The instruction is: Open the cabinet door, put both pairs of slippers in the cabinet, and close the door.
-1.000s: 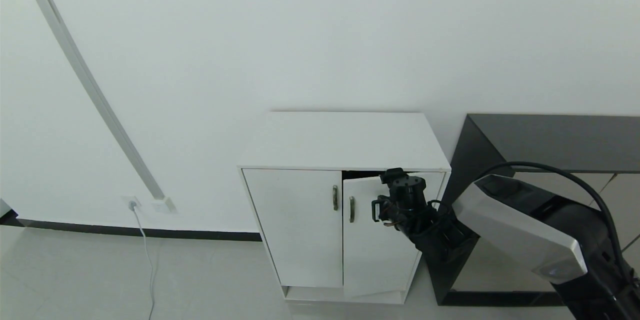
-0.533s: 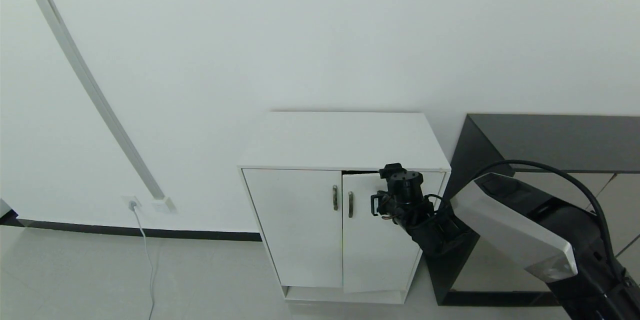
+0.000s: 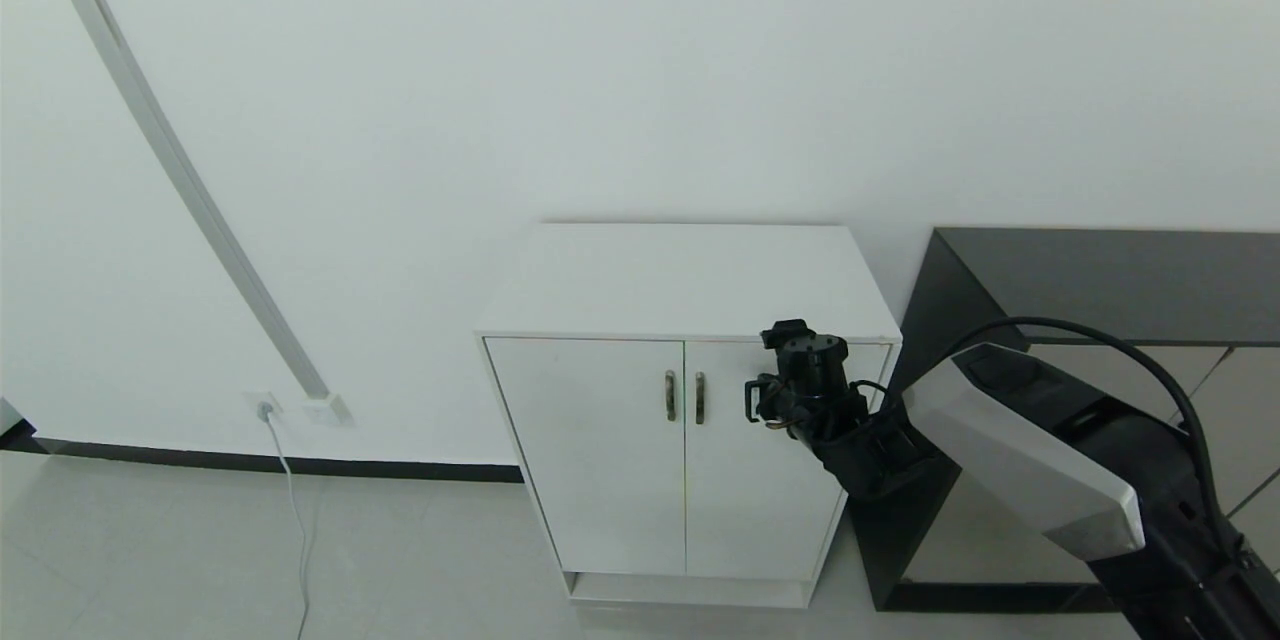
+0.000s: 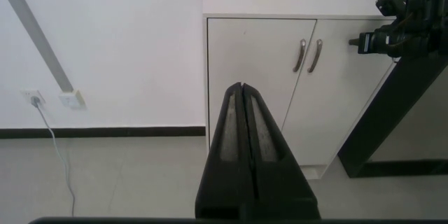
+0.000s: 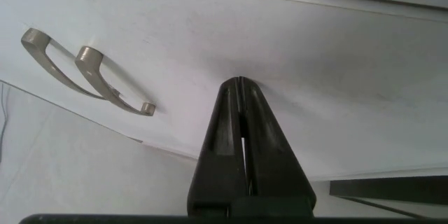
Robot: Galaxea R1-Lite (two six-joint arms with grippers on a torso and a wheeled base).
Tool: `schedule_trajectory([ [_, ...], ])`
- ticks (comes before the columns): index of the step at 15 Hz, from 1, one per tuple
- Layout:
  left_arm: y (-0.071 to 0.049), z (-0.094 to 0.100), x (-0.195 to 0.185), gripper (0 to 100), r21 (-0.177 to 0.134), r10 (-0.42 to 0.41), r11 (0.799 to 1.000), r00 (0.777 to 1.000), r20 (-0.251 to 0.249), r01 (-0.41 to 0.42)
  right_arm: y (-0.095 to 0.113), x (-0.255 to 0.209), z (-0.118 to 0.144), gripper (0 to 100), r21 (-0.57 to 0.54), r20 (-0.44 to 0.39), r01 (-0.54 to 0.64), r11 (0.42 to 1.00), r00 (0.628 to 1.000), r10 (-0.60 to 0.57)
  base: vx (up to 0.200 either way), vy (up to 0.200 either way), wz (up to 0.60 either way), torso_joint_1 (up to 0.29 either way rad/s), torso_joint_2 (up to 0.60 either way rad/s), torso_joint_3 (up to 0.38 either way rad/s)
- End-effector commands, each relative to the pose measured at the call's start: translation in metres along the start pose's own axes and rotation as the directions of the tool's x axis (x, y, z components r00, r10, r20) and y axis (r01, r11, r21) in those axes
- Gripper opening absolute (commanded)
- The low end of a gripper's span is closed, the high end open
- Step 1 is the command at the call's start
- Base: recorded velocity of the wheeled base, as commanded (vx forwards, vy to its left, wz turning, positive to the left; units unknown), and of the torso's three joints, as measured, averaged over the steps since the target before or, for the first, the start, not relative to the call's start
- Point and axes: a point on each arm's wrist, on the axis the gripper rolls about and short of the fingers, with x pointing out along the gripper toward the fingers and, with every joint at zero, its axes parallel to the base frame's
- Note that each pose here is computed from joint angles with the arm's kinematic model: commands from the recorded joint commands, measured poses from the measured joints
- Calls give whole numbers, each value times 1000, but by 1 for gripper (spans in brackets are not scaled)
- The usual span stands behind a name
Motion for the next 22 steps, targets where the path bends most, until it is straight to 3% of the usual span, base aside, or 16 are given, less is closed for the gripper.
schedule_trajectory([
  [1,0,0,0,0,0,0,1000,1000,0,0,0,0,0,0,1,0,1,1000,1000,-1,0,0,0,0,0,0],
  [22,0,0,0,0,-2,0,1000,1000,0,0,1,5,-6,0,0,1,2,1000,1000,-2,0,0,0,0,0,0],
])
